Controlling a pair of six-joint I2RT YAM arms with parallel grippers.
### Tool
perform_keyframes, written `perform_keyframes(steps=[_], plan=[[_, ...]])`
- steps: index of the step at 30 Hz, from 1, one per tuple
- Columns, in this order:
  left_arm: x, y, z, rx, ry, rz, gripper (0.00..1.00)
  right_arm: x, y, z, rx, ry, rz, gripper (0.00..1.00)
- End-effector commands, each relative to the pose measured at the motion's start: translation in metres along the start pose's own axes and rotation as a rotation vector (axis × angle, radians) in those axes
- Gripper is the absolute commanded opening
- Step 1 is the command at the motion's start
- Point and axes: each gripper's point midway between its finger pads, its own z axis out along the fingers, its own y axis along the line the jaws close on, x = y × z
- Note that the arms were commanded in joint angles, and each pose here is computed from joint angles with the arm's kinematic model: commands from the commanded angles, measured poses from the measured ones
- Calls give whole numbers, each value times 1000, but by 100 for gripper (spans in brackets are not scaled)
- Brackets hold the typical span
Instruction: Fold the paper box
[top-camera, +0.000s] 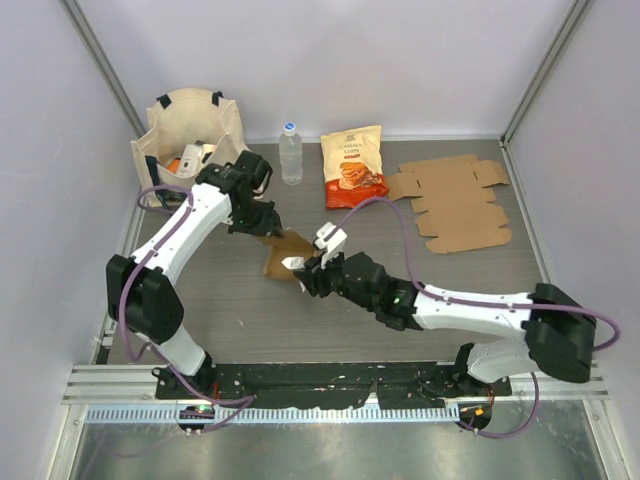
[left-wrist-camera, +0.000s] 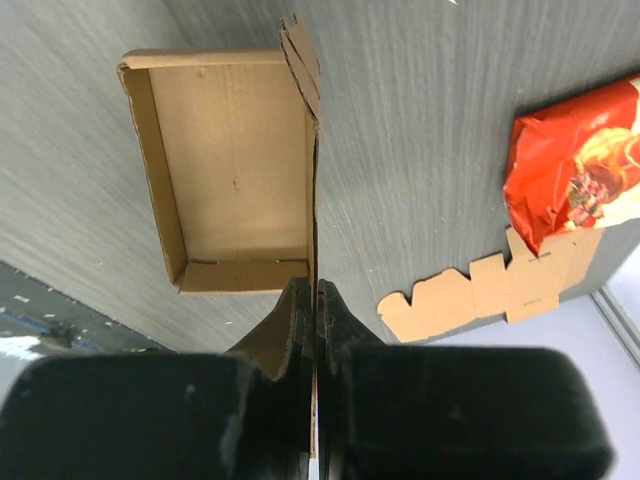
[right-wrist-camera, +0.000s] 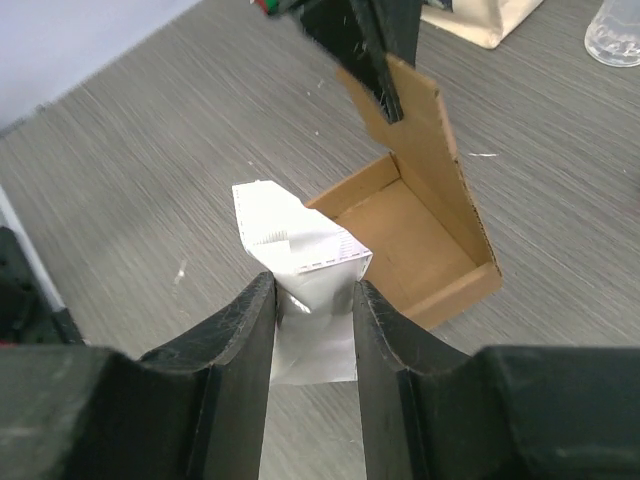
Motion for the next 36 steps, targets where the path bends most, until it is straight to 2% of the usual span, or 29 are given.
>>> perform_keyframes(steps=[1,6,10,13,16,24,25,29,34,36], plan=[[-11,16,-7,-113,-52,-23,0,-26,8,23,-7,-149,-130,1],[-6,25,-7,-175,-19,-7,0,-13,-3,42,42,-139,-298,1],[-10,27,-11,-169,-35,-8,0,-20,-8,47,70,-186,-378,1],[-12,27,-14,-152,-33,-12,0,-20,-18,52,76,-174,-393,1],[-2,30,-14,-150,25,-9,0,-17,-14,59,20,-155,-399,1],[-1,35,-15,-149,56,-17,0,-5,-8,79,-39,-106,-422,11],[0,34,-16,-145,58,-18,0,-2,-11,79,-21,-100,-416,14],[-6,35,-19,-152,23,-6,0,1,-20,71,20,-110,-397,58],[-7,39,-11,-182,18,-6,0,-12,-20,40,13,-102,-357,71],[-10,39,-8,-188,5,-1,0,-3,-17,23,-28,-71,-334,71]])
